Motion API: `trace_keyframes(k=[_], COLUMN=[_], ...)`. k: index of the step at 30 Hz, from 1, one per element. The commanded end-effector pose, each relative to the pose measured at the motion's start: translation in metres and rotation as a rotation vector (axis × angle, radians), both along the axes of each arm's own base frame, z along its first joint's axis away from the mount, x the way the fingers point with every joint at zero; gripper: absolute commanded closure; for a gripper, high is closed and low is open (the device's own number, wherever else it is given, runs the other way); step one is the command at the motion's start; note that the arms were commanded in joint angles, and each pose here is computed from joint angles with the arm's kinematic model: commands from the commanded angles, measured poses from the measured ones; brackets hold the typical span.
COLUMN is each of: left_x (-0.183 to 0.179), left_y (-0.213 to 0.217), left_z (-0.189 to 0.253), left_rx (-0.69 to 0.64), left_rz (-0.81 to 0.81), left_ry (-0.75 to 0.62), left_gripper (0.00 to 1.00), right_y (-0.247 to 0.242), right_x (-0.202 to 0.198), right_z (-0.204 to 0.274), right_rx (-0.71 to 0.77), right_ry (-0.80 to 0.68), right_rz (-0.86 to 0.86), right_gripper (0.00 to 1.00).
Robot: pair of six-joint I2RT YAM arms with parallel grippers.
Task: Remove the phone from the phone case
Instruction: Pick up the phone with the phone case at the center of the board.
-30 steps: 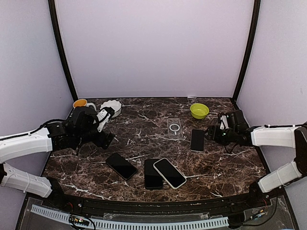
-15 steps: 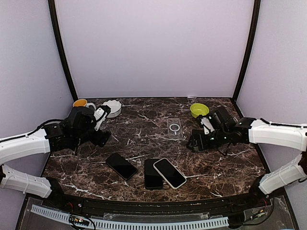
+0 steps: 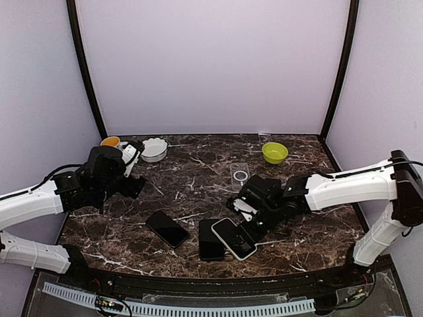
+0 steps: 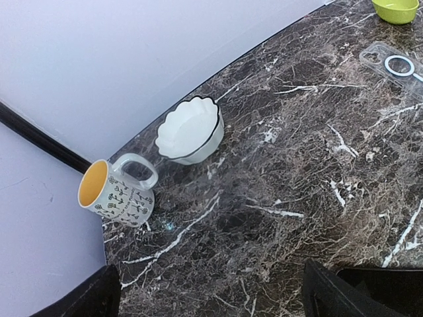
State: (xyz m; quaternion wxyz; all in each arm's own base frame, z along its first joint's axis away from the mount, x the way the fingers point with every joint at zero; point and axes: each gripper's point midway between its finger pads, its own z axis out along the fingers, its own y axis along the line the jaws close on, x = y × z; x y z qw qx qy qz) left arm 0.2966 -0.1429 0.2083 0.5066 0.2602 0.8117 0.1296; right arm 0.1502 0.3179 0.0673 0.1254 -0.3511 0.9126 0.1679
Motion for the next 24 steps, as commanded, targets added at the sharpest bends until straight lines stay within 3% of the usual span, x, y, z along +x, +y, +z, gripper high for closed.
trace_keyframes(k=[1, 21, 24], left_x=[-0.002, -0.004, -0.005], left_y=[0.007, 0.005, 0.005], left_z=[0.005, 0.005, 0.005], left_rx=[-0.012, -0.019, -0.018], left_rz=[0.016, -0.002, -0.004], left_ry=[-0.030, -0.026, -0.026], left_gripper=[0.02, 0.03, 0.02], right_y=[0.004, 0.007, 0.008], right_x=[-0.001, 0.010, 0.008], right_z=[-0.009, -0.042, -0.046], right_rx=[-0.087, -0.227, -0.247], right_ry=[-0.025, -0.101, -0.122], right_rz=[0.027, 0.019, 0.026], right_gripper=[0.01, 0.01, 0.05])
